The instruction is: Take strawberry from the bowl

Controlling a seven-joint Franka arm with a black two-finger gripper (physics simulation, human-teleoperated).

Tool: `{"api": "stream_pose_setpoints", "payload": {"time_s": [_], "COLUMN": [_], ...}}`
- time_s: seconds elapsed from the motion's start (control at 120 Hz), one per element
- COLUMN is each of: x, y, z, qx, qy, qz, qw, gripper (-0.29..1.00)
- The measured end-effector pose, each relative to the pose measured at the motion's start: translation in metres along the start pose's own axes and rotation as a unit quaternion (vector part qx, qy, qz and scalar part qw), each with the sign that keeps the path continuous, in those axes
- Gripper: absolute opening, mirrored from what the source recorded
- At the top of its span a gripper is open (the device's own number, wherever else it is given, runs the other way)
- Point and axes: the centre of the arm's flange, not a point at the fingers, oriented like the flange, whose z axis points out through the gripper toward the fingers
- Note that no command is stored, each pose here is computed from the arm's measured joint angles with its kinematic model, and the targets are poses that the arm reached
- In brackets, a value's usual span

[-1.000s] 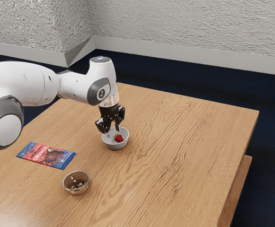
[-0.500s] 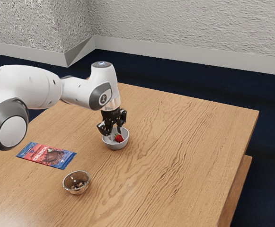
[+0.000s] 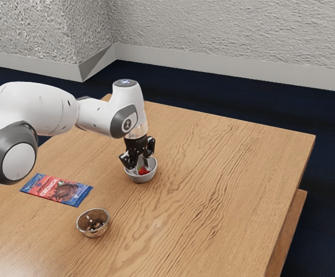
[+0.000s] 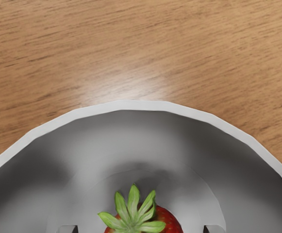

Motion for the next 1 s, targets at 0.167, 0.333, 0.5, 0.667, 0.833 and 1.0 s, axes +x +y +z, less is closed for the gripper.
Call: {"api": "stream_pose_setpoints", "payload": {"time_s": [0.167, 0.333, 0.5, 0.667, 0.833, 1.0], "x": [0.0, 0.001, 0.0, 0.001, -0.006, -0.078], "y": [0.0, -0.001, -0.001, 0.002, 0.002, 0.017], "z": [0.001, 0.004, 0.012, 0.003, -0.066, -0.109], "qx": [0.0, 0.002, 0.008, 0.002, -0.036, -0.053], "qy": [-0.001, -0.001, -0.002, 0.002, 0.009, 0.006], "qz": [0.0, -0.001, 0.0, 0.001, 0.004, 0.056], "qw": [1.0, 1.0, 1.0, 1.0, 0.999, 0.997], "gripper": [0.26, 0.17, 0.14, 0.06, 0.03, 0.0]}}
